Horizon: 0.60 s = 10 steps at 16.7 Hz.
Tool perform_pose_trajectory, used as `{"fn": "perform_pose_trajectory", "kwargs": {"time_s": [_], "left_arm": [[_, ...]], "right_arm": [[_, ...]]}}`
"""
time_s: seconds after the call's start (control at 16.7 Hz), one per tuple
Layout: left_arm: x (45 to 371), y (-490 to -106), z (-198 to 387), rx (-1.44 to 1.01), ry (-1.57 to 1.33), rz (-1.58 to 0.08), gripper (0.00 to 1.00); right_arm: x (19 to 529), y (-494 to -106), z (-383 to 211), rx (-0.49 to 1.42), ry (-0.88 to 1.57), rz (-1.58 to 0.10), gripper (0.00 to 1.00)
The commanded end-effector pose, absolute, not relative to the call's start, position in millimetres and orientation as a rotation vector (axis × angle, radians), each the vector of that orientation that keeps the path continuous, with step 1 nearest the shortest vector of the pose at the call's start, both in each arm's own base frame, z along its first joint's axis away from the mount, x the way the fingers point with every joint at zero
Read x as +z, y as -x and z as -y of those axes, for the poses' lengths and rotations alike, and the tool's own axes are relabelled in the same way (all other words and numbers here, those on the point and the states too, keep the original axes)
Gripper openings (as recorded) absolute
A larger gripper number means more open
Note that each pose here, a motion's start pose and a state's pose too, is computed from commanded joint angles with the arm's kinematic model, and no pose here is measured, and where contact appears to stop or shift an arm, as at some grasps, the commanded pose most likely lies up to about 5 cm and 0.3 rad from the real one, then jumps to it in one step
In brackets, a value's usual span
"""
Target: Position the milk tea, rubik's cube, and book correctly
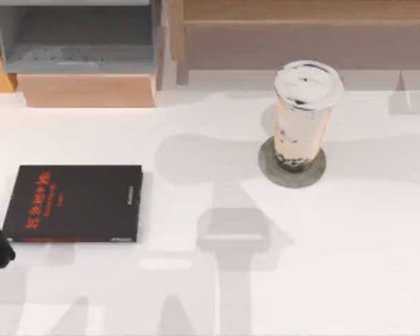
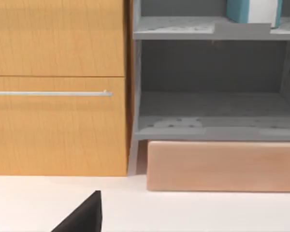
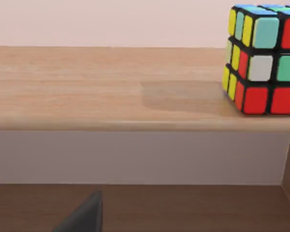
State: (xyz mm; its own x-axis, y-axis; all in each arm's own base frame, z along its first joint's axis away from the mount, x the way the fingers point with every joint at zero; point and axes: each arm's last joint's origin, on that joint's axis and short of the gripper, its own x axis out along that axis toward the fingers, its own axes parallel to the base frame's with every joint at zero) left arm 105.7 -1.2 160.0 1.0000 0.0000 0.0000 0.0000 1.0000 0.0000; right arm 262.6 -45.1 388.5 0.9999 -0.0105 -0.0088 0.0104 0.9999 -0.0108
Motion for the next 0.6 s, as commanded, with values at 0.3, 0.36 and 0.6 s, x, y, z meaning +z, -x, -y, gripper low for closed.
{"fn": "perform_pose_trajectory", "kwargs": {"time_s": [0.3, 0.36, 0.6], "left_arm": [[160.0, -105.7, 1.2, 0.000, 0.000, 0.000, 1.00], [160.0, -105.7, 1.2, 0.000, 0.000, 0.000, 1.00], [160.0, -105.7, 1.2, 0.000, 0.000, 0.000, 1.00]], "right_arm": [[315.4, -166.8, 16.8, -0.011, 0.027, -0.024, 1.00], [296.6, -152.4, 13.4, -0.010, 0.029, -0.025, 1.00], [223.6, -115.2, 5.3, -0.007, 0.025, -0.013, 1.00]]}}
